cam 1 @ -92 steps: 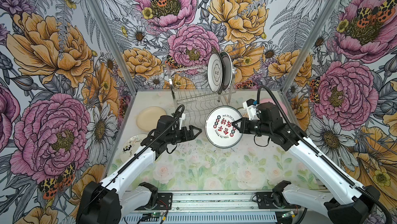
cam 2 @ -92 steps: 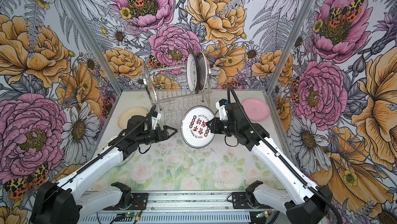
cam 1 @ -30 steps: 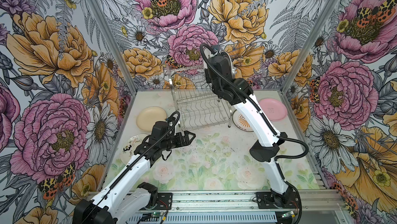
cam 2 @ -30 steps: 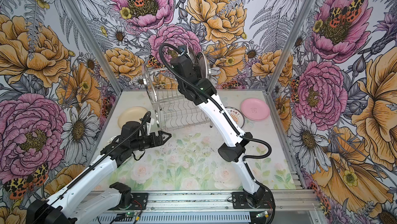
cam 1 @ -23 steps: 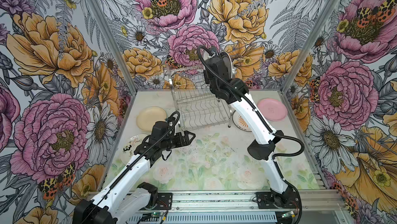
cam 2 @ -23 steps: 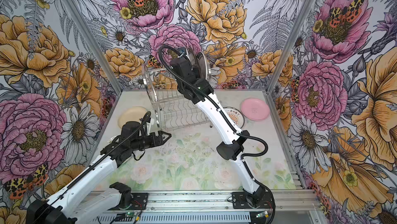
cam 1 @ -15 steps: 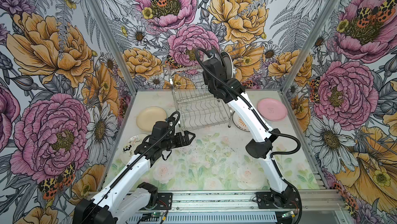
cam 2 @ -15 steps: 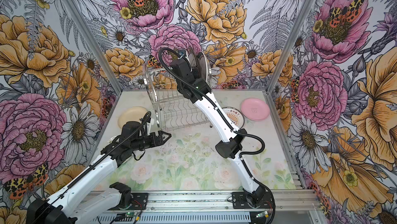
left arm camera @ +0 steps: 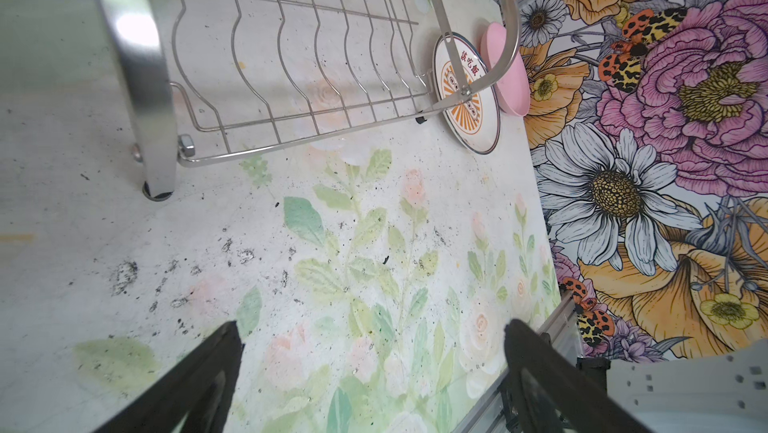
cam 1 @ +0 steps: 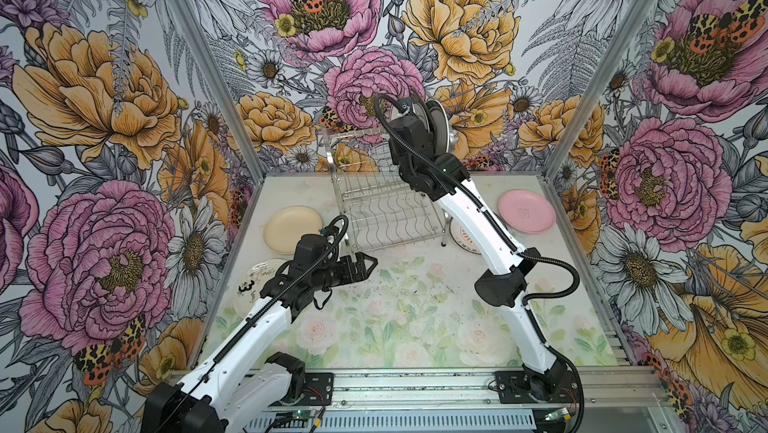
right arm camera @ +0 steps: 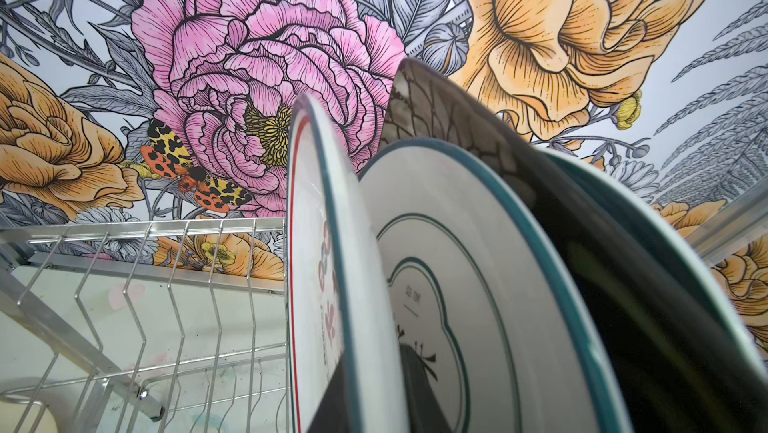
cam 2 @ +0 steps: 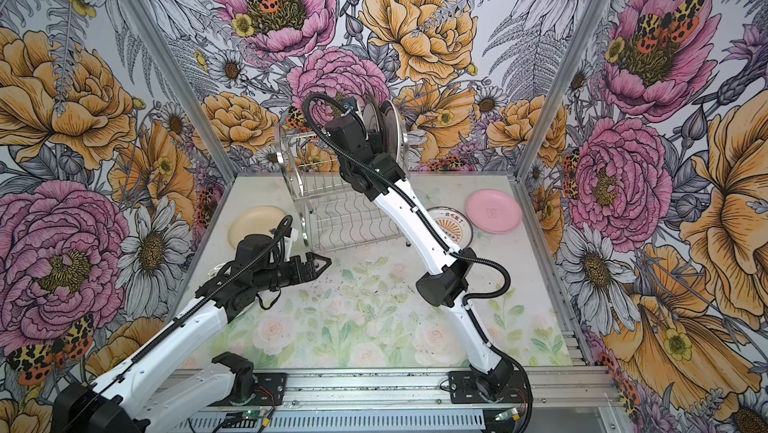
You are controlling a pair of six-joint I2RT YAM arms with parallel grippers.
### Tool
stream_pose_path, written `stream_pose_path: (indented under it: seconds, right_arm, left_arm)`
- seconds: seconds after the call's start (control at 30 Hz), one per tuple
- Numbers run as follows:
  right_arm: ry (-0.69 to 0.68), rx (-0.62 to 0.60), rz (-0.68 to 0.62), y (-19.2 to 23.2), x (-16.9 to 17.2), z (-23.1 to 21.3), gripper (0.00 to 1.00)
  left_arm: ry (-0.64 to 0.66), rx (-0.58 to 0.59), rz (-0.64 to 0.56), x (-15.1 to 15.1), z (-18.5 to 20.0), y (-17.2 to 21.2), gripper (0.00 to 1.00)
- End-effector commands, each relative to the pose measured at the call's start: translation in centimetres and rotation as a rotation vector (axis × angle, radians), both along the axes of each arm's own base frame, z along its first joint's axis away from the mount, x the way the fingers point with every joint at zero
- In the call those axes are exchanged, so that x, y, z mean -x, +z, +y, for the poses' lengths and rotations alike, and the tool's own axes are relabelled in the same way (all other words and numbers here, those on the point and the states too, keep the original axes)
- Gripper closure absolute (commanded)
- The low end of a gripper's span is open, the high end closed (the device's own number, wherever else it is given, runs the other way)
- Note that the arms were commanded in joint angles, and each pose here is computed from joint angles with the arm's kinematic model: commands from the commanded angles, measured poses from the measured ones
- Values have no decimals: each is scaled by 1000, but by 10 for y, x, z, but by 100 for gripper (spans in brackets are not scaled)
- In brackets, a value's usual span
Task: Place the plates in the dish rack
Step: 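Lower the red-text plate into the rack slot in front of the standing plates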
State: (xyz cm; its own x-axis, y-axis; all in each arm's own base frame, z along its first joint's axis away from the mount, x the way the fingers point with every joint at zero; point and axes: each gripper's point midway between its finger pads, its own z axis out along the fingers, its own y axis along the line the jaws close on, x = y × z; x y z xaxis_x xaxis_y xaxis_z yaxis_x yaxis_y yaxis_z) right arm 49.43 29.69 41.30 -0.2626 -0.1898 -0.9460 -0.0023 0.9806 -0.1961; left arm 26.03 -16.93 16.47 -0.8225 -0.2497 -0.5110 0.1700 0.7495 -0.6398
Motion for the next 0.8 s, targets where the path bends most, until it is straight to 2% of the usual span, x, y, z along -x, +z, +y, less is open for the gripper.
stream_pose_path:
  seconds: [0.0,0.33,0.67,0.77]
  right_arm:
    - [3,-35,-39,24,9,-7,78]
    - [24,-33,-61,42,24,-6,69]
    - [31,-42,-65,53,38,-10,48]
    - [68,-43,-63,56,53,3,43]
  left_arm:
    - [16,-17,-24,-7,5,2,1]
    - [24,-20,-30,-9,5,3,1]
    - [33,-20,-34,-10,6,5,1]
    - [34,-20,-35,-10,6,5,1]
